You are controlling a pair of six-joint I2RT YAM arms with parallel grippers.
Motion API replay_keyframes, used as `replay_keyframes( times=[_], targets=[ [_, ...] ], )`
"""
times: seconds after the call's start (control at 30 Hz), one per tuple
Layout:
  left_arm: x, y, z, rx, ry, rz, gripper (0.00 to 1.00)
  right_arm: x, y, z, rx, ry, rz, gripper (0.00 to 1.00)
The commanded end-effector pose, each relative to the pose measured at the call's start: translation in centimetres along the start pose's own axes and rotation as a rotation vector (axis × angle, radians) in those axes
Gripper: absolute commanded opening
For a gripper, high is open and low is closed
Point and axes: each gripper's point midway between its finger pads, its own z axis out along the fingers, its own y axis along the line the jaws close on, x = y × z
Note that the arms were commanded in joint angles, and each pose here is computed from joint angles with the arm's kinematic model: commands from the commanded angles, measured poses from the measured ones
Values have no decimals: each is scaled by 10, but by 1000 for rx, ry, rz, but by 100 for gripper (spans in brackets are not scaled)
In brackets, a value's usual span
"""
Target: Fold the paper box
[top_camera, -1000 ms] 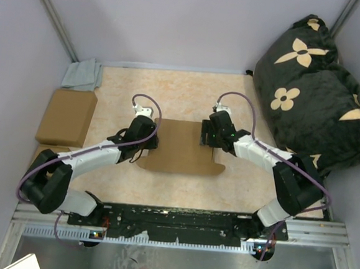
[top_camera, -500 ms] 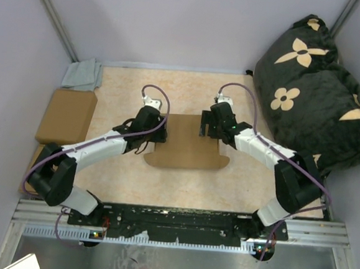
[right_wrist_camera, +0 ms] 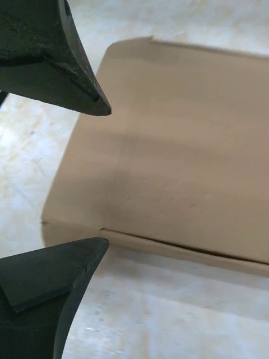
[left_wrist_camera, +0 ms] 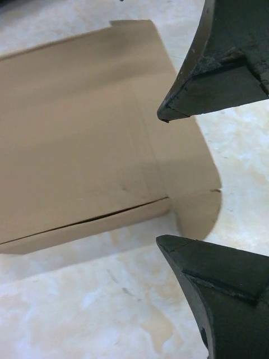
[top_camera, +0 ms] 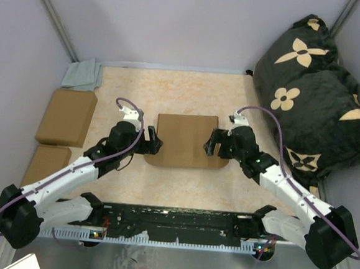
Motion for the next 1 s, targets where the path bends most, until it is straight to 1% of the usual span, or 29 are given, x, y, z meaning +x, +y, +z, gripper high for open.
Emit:
replay_keyframes(
  times=[0.0, 0.03, 0.17, 0.23, 0.4, 0.5, 0.63, 0.97],
  targets=[
    [18, -8, -10, 91, 20, -28, 89, 29, -4, -3, 0, 97, 63, 89],
    [24, -6, -11, 96, 21, -26, 89, 33, -5, -4, 2, 105, 69, 89],
    [28, -9, -12, 141, -2, -20, 89, 38, -15, -9, 53, 119, 79, 90],
    [31, -9, -10, 145, 10, -16, 88, 43, -22, -10, 87, 142, 66, 90],
    [43, -15, -1, 161, 89, -5, 85, 59, -28, -9, 112, 214, 51, 87],
    [53, -12, 7, 135, 142, -1, 84, 64, -34, -7, 140, 228, 49, 87],
    [60, -10, 11, 126, 181, 6, 83, 65, -33, -7, 130, 223, 46, 86],
    [69, -10, 10, 127, 222, 19, 81, 73, -16, -1, 61, 235, 16, 84]
  ],
)
